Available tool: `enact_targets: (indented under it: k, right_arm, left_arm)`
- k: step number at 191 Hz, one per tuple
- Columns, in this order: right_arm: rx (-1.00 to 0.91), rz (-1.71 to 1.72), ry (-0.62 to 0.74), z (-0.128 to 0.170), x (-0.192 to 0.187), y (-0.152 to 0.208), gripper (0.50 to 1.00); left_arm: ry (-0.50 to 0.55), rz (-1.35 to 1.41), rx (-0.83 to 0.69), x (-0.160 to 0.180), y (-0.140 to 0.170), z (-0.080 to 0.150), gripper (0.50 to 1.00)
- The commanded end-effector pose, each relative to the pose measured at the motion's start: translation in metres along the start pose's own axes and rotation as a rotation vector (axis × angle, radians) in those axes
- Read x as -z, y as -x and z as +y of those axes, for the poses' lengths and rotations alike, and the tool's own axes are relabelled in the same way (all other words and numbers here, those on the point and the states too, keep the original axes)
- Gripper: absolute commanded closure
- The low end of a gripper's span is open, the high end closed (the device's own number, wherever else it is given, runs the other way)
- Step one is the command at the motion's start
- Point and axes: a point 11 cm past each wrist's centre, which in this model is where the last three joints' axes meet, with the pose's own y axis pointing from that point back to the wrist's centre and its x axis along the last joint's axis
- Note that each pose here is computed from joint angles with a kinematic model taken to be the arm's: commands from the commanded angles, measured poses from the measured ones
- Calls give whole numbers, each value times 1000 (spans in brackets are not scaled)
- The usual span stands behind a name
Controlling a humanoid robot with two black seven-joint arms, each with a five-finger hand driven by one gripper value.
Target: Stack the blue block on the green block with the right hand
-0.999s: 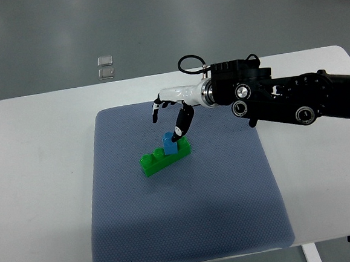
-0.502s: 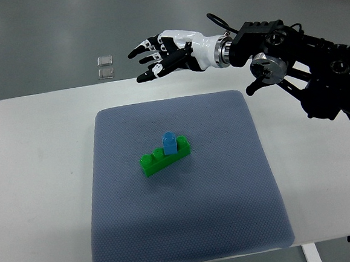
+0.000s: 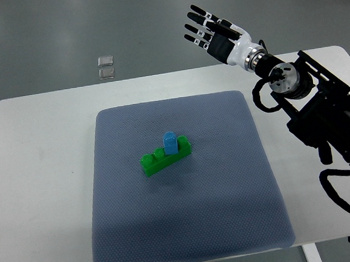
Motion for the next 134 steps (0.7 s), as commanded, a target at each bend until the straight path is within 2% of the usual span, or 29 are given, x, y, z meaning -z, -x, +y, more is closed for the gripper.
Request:
enact_targets:
  k: [1, 33, 134]
  right_arm:
    - [-56, -84, -49, 8, -3, -24, 587]
    - [-99, -133, -72, 16, -11, -44, 587]
    - [-104, -134, -43, 28, -29, -63, 587]
  left_arm:
    - [-2, 1, 2, 0, 1, 0, 500]
    - [-2, 0, 2, 0, 1, 0, 500]
    - [-4, 0, 2, 0, 1, 0, 500]
